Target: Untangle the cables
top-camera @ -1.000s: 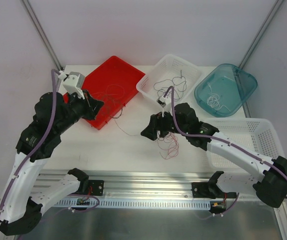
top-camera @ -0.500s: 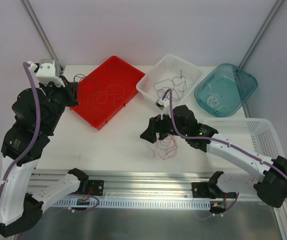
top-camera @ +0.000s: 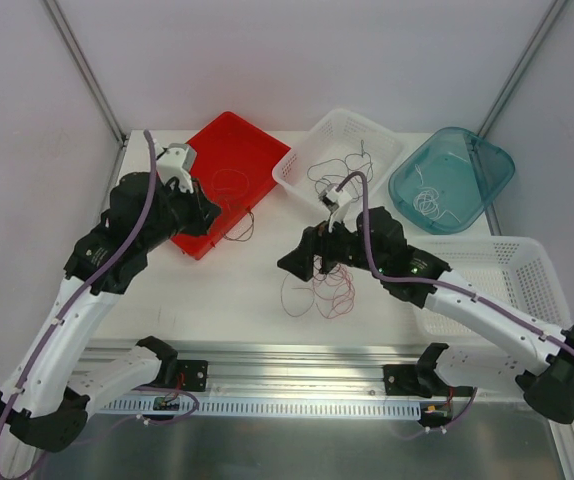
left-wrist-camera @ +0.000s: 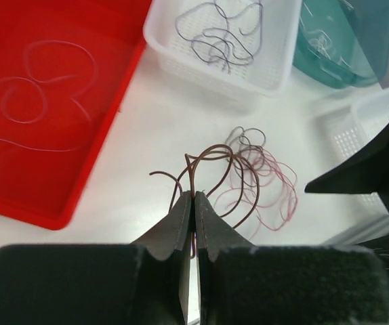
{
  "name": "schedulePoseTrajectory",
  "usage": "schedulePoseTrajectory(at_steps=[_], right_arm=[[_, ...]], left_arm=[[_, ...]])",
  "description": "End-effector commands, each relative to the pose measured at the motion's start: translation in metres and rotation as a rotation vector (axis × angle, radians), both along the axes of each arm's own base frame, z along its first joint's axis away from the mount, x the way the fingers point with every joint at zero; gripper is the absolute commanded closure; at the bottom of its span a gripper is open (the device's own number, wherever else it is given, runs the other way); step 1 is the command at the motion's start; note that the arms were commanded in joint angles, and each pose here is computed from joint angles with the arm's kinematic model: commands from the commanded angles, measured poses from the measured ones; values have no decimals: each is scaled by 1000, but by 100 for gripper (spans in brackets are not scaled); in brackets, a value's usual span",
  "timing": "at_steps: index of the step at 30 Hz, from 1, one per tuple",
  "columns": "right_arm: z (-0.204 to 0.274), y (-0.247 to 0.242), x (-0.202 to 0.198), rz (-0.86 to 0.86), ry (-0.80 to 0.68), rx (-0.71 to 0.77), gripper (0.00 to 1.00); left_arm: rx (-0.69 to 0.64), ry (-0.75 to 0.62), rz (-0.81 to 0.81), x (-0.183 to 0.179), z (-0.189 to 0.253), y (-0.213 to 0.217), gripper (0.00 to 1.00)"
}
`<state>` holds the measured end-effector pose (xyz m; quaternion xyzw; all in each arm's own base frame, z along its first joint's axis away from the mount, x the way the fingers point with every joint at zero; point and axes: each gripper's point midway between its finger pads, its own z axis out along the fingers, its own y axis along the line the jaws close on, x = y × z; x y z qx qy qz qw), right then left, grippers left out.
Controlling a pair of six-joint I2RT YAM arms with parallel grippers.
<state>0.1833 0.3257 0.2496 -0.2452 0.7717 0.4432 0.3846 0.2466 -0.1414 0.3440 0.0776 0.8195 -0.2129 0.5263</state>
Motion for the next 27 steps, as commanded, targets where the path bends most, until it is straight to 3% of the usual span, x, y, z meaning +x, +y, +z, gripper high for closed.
schedulePoseTrajectory(at_steps=[1, 7, 16, 22, 27], right_arm=[[69, -3, 9, -67, -113, 161, 14], [86, 2, 10, -70, -115, 214, 11], [53, 5, 21, -107, -78, 137, 13], [51, 4, 18, -91, -91, 129, 37], [46, -3, 15, -92, -100, 96, 73]], left_arm=[[-124, 55, -153, -11, -7, -39, 100], [-114, 70, -284, -25, -18, -82, 100], [-168, 63, -477, -50, -9, -121, 100], [-199, 81, -553, -60, -13, -136, 100], [-182, 111, -553, -58, -28, -140, 95]])
